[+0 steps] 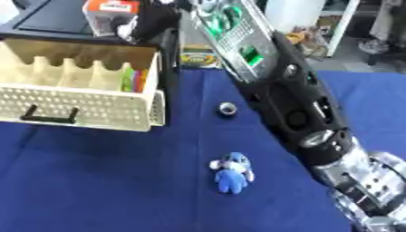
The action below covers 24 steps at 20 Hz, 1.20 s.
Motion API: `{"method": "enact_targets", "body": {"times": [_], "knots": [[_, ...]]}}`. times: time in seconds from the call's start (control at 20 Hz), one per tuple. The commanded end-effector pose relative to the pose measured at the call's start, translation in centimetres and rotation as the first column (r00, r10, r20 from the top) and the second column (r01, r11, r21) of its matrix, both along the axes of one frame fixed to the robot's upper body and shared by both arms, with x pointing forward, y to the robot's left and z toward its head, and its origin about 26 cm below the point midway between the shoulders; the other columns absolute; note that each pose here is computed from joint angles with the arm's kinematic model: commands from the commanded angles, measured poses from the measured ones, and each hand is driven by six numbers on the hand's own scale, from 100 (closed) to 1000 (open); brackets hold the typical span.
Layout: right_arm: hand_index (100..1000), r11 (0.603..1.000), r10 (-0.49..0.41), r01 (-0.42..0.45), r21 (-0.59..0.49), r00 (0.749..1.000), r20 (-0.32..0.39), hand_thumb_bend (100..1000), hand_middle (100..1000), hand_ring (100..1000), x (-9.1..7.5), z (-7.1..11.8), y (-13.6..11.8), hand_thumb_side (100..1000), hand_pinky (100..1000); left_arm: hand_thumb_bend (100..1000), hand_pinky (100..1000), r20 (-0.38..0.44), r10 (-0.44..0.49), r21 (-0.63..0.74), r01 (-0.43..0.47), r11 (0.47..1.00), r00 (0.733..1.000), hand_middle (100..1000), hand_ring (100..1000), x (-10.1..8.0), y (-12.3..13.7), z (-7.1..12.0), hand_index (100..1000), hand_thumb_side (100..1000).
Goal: Pick up objects from table and place into drawer.
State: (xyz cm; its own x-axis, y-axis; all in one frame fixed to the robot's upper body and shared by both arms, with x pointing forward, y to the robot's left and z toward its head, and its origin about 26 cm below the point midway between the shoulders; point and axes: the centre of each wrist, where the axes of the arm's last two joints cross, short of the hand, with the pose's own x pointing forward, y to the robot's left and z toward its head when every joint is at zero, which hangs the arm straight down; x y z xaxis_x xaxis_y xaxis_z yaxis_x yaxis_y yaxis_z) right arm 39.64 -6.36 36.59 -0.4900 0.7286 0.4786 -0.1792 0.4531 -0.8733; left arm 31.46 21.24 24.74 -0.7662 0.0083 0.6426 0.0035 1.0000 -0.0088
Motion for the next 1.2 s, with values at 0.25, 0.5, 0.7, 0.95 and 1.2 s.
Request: {"method": "enact_targets", "body": {"times": [0.25,0.5,0.7,0.95,1.2], "knots": [[426,0.999,-0.043,0.043,0.009,0.999,0.018,234,332,219,1.1,-0.7,0.4,101,100,100,493,0.022,-0.013,0.008,0.013,1.0,1.0,489,368,-0.2,-0.2,0.5,793,1000],[717,0.999,0.001,0.0,-0.034,0.999,0.039,445,569,252,1.5,-1.0,0.1,327,100,100,492,0.019,-0.013,0.006,0.013,1.0,1.0,489,368,-0.2,-0.2,0.5,792,1000],[775,0.998,0.023,-0.018,-0.067,0.997,0.068,477,624,249,1.7,-1.0,-0.2,444,100,100,492,0.018,-0.014,0.006,0.014,1.0,1.0,489,368,-0.2,-0.2,0.4,792,1000],[779,0.998,0.034,-0.029,-0.052,0.995,0.092,491,621,247,1.4,-0.3,-0.5,485,100,100,492,0.016,-0.015,0.007,0.015,1.0,1.0,489,368,-0.3,-0.2,0.4,791,1000],[774,0.999,0.028,-0.023,-0.044,0.993,0.115,489,618,245,1.0,0.3,-1.7,480,100,100,491,0.014,-0.015,0.009,0.015,1.0,1.0,489,367,-0.3,-0.2,0.4,790,1000]]}}
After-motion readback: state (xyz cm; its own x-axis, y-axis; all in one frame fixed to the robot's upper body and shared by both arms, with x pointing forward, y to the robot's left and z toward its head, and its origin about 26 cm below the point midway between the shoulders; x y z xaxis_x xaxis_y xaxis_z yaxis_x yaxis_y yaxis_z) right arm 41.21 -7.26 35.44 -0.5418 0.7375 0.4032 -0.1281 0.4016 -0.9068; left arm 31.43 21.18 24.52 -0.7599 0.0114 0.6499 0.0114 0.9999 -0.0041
